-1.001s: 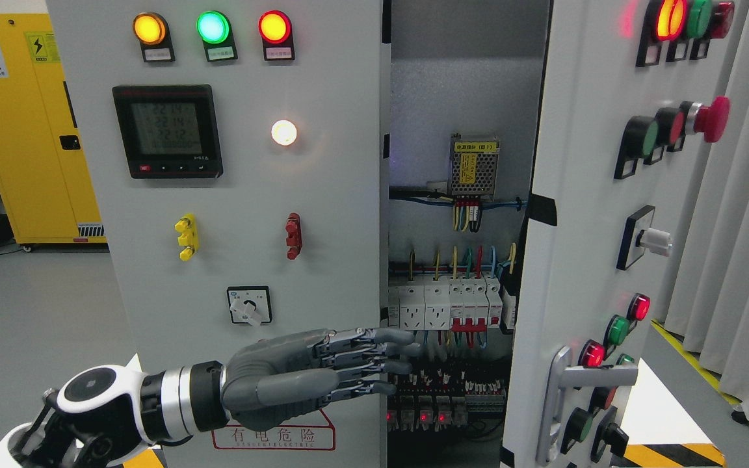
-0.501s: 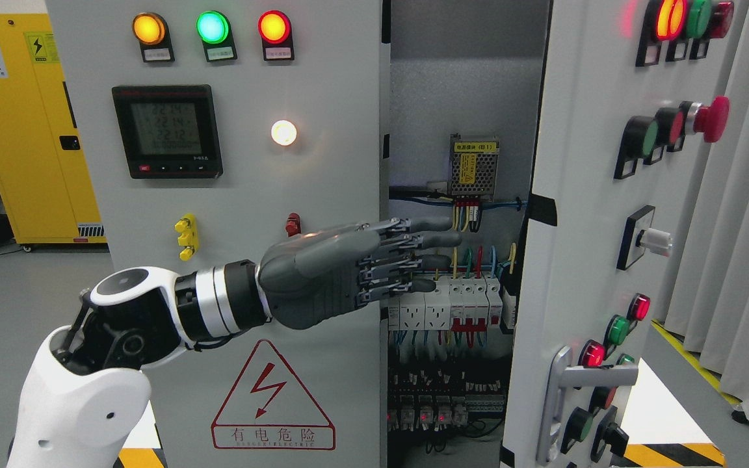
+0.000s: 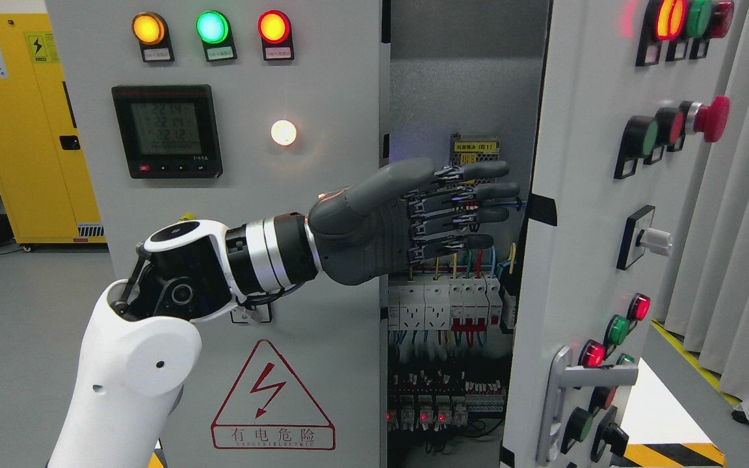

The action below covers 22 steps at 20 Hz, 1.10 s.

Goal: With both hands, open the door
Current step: 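Reach the left hand into the gap behind the partly open door's edge, then push the door with red and green buttons farther open with the left hand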

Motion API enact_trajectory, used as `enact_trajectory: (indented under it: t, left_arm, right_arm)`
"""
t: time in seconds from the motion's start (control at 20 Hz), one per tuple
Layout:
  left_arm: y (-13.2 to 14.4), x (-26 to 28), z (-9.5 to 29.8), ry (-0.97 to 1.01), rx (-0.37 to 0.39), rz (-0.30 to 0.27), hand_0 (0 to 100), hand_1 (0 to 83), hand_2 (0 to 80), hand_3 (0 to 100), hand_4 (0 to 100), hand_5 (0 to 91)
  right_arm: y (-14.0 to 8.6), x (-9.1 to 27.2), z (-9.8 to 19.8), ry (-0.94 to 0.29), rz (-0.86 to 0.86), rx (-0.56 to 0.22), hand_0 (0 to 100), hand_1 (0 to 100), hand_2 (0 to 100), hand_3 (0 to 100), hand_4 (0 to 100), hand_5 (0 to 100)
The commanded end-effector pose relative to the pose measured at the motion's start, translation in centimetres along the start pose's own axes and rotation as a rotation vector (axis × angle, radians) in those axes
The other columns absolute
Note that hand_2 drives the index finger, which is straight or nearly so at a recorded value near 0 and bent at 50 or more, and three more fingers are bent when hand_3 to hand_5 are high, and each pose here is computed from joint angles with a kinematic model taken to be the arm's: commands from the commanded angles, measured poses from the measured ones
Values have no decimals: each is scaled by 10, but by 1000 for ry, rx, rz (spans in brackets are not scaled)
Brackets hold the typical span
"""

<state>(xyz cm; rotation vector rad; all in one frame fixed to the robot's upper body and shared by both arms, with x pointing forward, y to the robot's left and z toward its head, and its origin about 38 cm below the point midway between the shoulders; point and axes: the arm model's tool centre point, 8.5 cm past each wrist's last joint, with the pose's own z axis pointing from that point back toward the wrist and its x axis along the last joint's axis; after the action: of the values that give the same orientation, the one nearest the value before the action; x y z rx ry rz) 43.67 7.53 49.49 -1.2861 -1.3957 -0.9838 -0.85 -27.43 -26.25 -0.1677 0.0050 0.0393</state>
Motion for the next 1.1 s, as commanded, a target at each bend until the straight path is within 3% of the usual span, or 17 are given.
enact_trajectory:
  t: [0.0,1.05]
  left_arm:
    - [-8,-21,-41,37,-89,85,120,556,0,0,0,0]
    - [-26,-43,-78,82,-163,115,120,556,0,0,0,0]
  right_arm:
    - [16,-1,1,2,-1,24,0,500,40,0,0,0]
    - [15,-1,1,3,0,22,0,500,40,0,0,0]
